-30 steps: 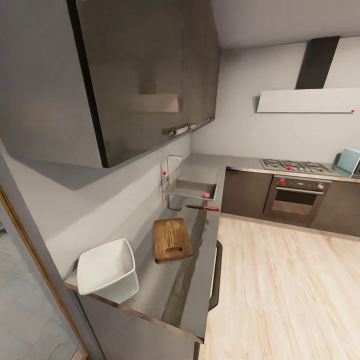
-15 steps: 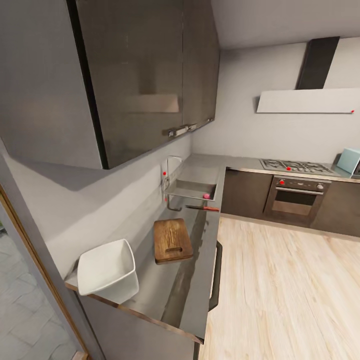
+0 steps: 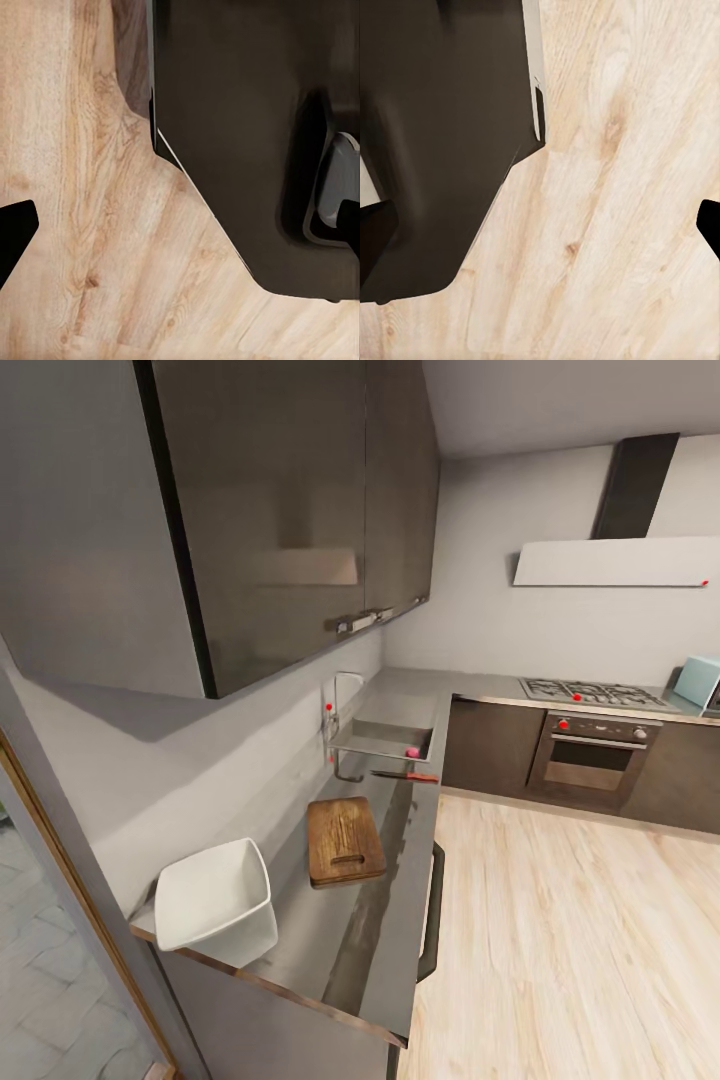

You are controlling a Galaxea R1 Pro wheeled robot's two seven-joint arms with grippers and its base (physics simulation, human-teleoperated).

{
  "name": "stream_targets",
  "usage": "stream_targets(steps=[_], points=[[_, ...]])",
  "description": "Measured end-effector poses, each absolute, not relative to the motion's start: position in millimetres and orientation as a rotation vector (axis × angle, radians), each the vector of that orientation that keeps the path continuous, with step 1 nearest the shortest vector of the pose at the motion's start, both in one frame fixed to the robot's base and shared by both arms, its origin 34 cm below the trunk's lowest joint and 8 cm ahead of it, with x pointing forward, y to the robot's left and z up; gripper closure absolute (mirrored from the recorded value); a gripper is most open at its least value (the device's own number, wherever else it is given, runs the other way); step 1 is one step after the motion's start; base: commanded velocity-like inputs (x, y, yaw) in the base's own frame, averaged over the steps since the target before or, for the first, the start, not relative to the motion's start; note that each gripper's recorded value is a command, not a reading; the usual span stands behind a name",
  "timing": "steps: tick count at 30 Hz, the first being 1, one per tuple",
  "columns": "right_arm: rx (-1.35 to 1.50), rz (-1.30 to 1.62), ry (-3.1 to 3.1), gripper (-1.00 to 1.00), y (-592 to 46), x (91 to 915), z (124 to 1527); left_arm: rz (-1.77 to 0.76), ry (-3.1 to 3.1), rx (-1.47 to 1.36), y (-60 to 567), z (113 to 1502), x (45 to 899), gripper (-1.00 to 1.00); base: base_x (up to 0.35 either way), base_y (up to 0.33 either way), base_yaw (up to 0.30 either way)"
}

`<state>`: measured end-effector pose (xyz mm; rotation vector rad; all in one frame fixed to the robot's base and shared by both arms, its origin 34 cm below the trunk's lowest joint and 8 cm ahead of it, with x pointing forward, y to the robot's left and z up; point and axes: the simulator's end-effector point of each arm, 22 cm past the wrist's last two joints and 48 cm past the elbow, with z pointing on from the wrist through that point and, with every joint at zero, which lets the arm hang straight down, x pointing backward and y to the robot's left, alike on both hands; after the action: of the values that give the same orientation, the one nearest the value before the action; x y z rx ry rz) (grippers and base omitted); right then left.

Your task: In the kitchen, take the Vidalia onion out of the sink, dice it on the chopping board with the paring knife, put the diced onion into the bowl on the countertop, then place both the paring knife and the chopping board into the sink.

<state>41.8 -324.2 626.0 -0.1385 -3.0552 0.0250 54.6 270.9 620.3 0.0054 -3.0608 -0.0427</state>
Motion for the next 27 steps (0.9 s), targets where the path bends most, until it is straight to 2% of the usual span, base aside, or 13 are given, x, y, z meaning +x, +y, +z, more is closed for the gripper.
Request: stream_targets(steps=[8, 14, 16, 24, 27], points=[[-0.13, 0.026, -3.075, -1.0, -325, 51, 625, -0.032, -3.066, 0.006, 266, 620, 56, -1.0, 0.0, 0.0, 0.0], [-0.063, 0.139, -3.325, -1.0, -375, 173, 637, -0.032, -3.068, 0.004, 267, 620, 56, -1.0, 0.0, 0.0, 0.0], [-0.018, 0.222, -3.494, -1.0, -404, 254, 664, -0.033, -3.069, 0.004, 267, 620, 57, -1.0, 0.0, 0.0, 0.0], [0.015, 0.404, -3.848, -1.0, -426, 412, 761, -0.03, -3.069, 0.002, 266, 620, 57, -1.0, 0.0, 0.0, 0.0], [-0.06, 0.627, -3.993, -1.0, -440, 499, 844, -0.029, -3.069, 0.002, 265, 620, 57, -1.0, 0.0, 0.0, 0.0]])
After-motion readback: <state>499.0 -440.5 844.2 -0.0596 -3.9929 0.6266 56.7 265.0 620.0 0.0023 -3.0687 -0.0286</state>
